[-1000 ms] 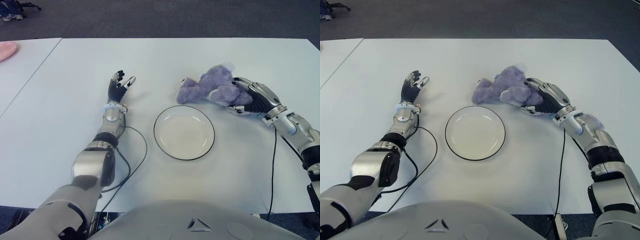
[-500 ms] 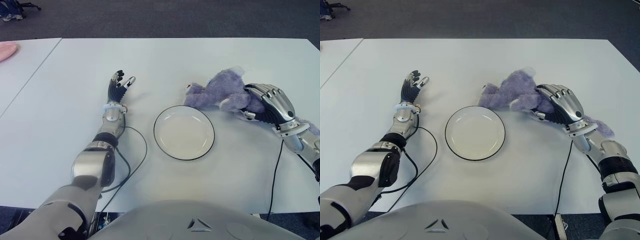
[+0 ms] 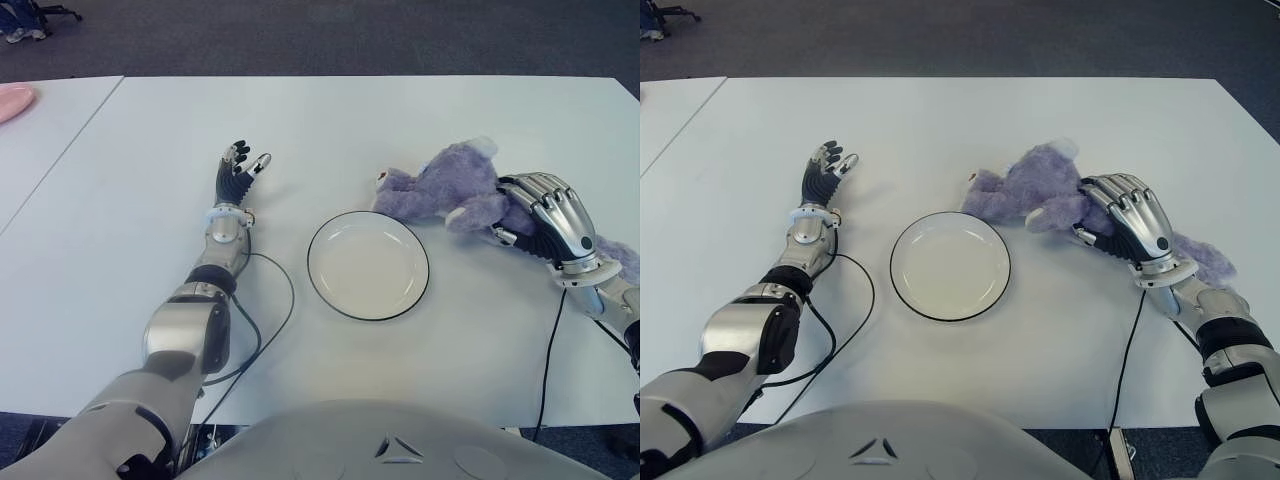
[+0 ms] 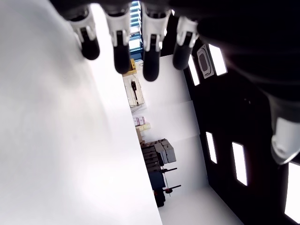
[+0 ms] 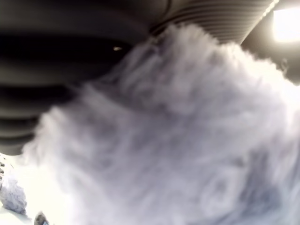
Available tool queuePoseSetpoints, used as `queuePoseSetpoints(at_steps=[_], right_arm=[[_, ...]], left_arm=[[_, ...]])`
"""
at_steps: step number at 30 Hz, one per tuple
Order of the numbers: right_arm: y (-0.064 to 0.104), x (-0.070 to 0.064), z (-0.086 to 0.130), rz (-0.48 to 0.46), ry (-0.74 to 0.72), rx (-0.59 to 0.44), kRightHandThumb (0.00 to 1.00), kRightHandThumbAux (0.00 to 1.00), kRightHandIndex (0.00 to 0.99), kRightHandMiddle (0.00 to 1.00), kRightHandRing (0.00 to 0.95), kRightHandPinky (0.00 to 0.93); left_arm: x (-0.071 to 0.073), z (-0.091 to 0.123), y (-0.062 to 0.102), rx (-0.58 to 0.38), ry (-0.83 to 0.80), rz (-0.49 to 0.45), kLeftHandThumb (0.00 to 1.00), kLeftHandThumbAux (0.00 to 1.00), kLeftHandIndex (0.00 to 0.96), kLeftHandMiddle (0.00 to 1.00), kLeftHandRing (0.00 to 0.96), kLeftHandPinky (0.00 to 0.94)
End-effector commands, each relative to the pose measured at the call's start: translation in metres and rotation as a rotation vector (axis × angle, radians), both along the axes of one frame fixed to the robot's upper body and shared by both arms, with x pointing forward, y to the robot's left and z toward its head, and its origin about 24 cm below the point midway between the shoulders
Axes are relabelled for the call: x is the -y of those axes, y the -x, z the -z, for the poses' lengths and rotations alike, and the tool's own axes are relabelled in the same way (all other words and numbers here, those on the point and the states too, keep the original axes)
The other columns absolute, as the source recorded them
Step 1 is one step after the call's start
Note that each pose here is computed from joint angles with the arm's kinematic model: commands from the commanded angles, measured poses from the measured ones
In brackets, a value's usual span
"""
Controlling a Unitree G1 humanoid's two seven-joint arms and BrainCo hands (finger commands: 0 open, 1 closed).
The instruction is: Put the doll into the plate.
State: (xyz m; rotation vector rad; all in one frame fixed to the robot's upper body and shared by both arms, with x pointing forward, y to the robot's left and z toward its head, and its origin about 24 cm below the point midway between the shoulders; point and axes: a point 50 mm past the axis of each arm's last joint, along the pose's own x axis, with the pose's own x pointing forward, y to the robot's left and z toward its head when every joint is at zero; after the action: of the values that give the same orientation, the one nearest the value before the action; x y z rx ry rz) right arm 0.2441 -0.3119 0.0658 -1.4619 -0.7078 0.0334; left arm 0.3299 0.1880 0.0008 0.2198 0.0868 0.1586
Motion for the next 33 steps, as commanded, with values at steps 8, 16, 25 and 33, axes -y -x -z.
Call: queuePoseSetpoints(at_steps=[8, 16, 25, 33], right_arm=[[0.004, -0.004, 0.016, -0.016, 0.036, -0.087, 0.407, 0.462, 0.289, 0.238, 0.228, 0.256], [0.002, -0.011, 0.021, -0.03, 0.023, -0.173, 0.567, 0.579, 0.409, 0.472, 0.535, 0.621], [0.001, -0.016, 0.025, -0.05, -0.039, -0.417, 0.699, 0.699, 0.441, 0.787, 0.8, 0.845], [-0.001, -0.019, 0.019, -0.06, -0.116, -0.455, 0.7, 0.708, 0.441, 0.851, 0.843, 0.863]], left_arm=[[0.002, 0.089, 0.077, -0.418, 0.036, -0.029, 0.0, 0.52, 0.152, 0.178, 0.128, 0.018], [0.001, 0.088, 0.077, -0.413, 0.033, -0.026, 0.0, 0.518, 0.148, 0.175, 0.119, 0.0], [0.002, 0.088, 0.076, -0.412, 0.028, -0.019, 0.0, 0.522, 0.153, 0.169, 0.114, 0.0], [0.003, 0.088, 0.075, -0.414, 0.033, -0.019, 0.0, 0.52, 0.154, 0.175, 0.121, 0.004]])
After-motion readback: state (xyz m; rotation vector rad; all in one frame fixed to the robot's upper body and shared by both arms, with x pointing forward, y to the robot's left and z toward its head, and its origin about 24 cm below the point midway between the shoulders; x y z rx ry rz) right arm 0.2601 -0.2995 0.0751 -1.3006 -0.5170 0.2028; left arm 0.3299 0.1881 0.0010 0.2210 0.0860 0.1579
